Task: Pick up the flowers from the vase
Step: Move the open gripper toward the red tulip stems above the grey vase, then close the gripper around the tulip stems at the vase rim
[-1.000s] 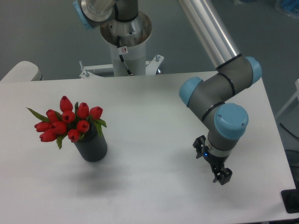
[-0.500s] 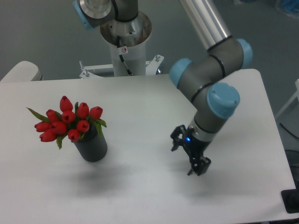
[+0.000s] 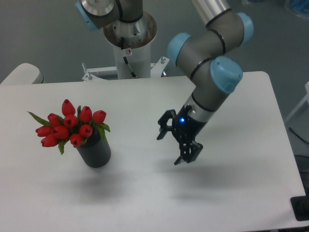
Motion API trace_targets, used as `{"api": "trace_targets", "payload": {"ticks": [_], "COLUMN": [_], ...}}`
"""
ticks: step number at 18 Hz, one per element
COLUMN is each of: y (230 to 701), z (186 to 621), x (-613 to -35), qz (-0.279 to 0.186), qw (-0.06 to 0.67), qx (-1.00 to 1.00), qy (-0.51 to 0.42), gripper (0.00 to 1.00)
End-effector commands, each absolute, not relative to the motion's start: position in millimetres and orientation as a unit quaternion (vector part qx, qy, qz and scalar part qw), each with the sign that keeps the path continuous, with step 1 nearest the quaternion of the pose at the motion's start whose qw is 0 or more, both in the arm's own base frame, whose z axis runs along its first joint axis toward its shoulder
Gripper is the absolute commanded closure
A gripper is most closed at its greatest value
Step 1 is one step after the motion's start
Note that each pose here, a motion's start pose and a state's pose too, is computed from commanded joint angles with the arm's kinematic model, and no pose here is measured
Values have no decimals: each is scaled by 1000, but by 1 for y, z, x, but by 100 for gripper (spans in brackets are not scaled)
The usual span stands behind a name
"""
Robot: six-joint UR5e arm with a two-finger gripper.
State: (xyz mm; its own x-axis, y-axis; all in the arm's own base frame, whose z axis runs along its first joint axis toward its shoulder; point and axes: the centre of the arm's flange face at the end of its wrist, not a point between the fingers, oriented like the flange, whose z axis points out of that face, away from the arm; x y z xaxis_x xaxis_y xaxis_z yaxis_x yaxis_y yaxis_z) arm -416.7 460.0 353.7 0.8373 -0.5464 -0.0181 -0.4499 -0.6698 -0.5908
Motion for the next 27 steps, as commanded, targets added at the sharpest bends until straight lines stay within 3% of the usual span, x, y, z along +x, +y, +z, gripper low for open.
{"api": "trace_targets", "payload": {"ticks": [7,13,19,23,27], "y": [456,483,486,498,494], "z": [363,357,343,336,322], "x": [-364,-316,-299,-292,-285], "qz": [-148,-186,-208,-242,-256], "qw": [359,380,378,430,435], "qx": [-888,-869,-867,-839,-834], "qy": [246,256,251,230,223], "gripper": [0,0,0,0,0]}}
